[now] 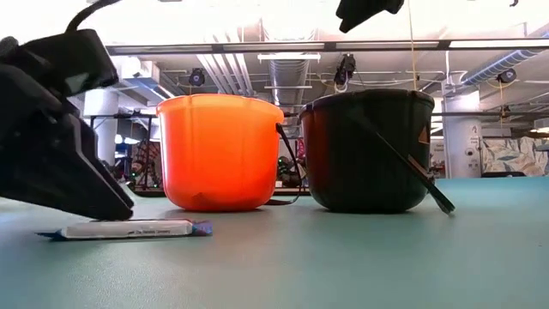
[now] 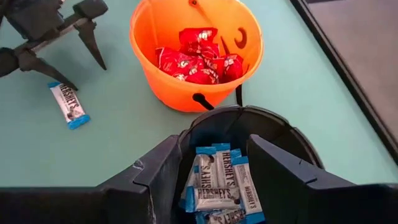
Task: Sort candy by brand, put in halloween buckets
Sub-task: Put the white chocolate into the black bucket
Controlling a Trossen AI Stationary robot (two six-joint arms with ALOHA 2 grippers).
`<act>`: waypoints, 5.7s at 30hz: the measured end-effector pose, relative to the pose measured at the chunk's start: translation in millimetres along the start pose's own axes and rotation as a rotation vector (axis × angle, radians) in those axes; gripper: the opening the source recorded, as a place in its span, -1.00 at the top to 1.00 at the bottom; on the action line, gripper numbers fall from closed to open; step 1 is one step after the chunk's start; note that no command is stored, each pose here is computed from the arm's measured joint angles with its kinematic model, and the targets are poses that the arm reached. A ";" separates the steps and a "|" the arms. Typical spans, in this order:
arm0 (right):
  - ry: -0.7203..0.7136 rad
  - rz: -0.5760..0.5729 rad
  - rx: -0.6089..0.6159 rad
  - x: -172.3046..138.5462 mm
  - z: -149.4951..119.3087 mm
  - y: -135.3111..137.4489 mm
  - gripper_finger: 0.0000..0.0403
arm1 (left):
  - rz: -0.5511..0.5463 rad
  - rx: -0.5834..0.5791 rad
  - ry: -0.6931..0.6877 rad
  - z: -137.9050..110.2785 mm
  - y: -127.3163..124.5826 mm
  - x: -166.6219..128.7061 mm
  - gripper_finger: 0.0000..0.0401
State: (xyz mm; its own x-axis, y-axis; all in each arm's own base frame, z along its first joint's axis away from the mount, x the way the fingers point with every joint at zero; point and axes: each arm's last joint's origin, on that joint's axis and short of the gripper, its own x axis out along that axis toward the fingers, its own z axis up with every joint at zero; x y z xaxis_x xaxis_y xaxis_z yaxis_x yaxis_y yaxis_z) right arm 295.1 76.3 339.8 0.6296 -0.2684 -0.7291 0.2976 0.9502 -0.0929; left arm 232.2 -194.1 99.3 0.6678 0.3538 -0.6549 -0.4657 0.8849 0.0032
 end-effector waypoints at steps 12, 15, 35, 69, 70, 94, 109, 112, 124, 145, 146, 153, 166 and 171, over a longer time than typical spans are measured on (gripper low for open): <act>0.004 0.023 0.014 3.2 -2.7 11.0 0.12 | -0.107 0.031 -0.082 40.6 1.2 -37.9 -0.31; -0.016 0.034 0.006 0.5 -3.3 16.4 0.12 | -0.120 0.025 -0.144 49.2 0.6 -49.0 -0.31; -0.035 0.041 0.018 -6.1 -8.2 27.7 0.12 | -0.152 -0.007 -0.167 -14.6 -30.7 15.9 -0.27; -0.087 0.051 -0.020 -5.8 -2.8 28.9 0.12 | -0.076 0.061 -0.319 -58.9 -38.1 58.0 0.51; -0.103 0.056 -0.063 -6.0 -1.2 29.6 0.12 | -0.081 0.058 -0.313 -57.2 -38.2 57.1 0.53; -0.369 0.124 -0.953 78.8 11.9 107.6 0.12 | -0.452 -0.391 -0.220 102.1 51.6 -85.8 0.53; -0.596 -0.030 -0.696 41.4 71.8 92.7 0.12 | -0.554 -0.550 -0.408 165.0 75.9 -140.0 0.54; -0.619 0.015 -0.664 35.0 80.2 86.4 0.12 | -0.532 -0.532 -0.408 169.6 72.8 -137.9 0.54; -0.620 0.132 -0.734 42.5 78.1 90.8 0.24 | -0.544 -0.564 -0.427 181.4 68.9 -138.9 0.54; -0.682 0.040 -0.717 27.2 84.3 92.9 0.18 | -0.573 -0.549 -0.411 180.8 64.9 -138.1 0.54; -0.681 0.042 -0.719 27.3 84.1 92.9 0.18 | -0.575 -0.552 -0.413 181.1 64.9 -138.3 0.54; -0.637 0.050 -0.729 31.5 79.9 93.0 0.19 | -0.623 -0.527 -0.449 185.7 63.7 -142.5 0.54; -0.635 0.043 -0.745 32.2 79.7 92.9 0.58 | -0.610 -0.519 -0.464 186.4 64.2 -142.5 0.54; -0.648 0.041 -0.703 31.9 81.5 92.1 0.87 | -0.543 -0.516 -0.504 186.9 65.7 -142.0 0.48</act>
State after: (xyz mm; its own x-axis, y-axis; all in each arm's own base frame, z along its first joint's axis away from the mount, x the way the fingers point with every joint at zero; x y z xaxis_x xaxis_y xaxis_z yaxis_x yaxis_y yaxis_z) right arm 401.0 142.3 363.2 0.9676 -0.0678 -0.2432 -0.0999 0.7817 -0.6156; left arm 215.3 -129.7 333.8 0.9905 0.1248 -0.0585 -0.1337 0.7661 -0.6287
